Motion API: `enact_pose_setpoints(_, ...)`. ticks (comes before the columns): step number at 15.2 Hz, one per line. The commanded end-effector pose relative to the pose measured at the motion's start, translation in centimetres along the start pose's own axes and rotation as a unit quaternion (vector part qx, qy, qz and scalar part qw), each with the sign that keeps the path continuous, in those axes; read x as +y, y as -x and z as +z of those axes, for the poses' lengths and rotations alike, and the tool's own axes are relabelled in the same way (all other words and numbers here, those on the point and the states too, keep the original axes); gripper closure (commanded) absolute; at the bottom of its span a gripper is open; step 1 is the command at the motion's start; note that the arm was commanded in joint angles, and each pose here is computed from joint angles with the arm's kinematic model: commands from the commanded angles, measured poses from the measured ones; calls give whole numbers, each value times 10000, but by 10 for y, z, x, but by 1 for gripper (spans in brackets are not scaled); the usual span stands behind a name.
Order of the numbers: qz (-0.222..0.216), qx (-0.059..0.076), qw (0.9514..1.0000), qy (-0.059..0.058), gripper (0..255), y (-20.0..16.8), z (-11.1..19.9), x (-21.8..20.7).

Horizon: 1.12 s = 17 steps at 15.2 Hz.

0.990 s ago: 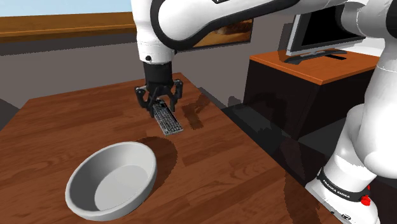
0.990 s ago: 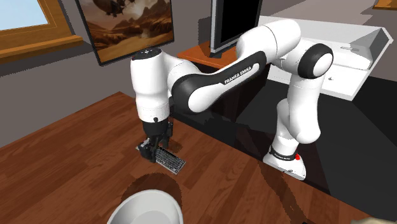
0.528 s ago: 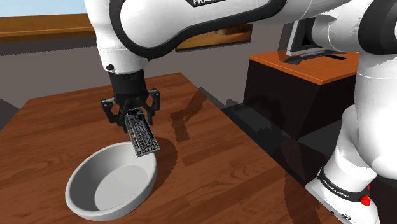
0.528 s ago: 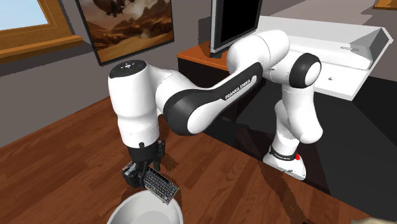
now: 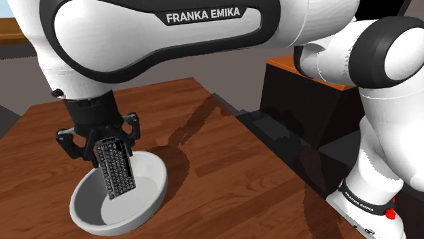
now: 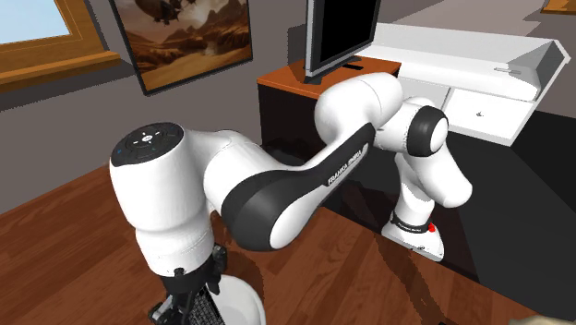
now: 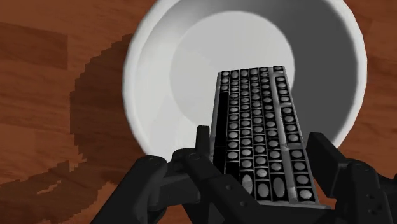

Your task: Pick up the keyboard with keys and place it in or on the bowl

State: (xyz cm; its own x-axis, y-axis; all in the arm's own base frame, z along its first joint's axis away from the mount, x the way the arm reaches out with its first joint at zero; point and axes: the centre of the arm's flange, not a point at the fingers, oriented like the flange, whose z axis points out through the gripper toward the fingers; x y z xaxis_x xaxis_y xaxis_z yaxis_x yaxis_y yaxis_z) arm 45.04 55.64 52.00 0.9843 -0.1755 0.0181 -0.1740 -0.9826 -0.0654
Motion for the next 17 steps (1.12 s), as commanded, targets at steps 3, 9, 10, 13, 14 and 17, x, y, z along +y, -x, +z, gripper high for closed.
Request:
enact_pose_setpoints(3, 8, 2, 10000, 1, 255, 2, 21, -3)
enact_pose_setpoints(9, 8, 2, 10000, 1, 255, 2, 52, -1)
enact_pose_setpoints(10, 8, 2, 10000, 1, 255, 2, 58, 0)
enact_pose_setpoints(13, 8, 2, 10000, 1, 255, 2, 71, 0)
enact_pose_setpoints(14, 8, 2, 10000, 1, 255, 2, 71, 0)
enact_pose_setpoints(17, 8, 2, 10000, 1, 255, 2, 71, 0)
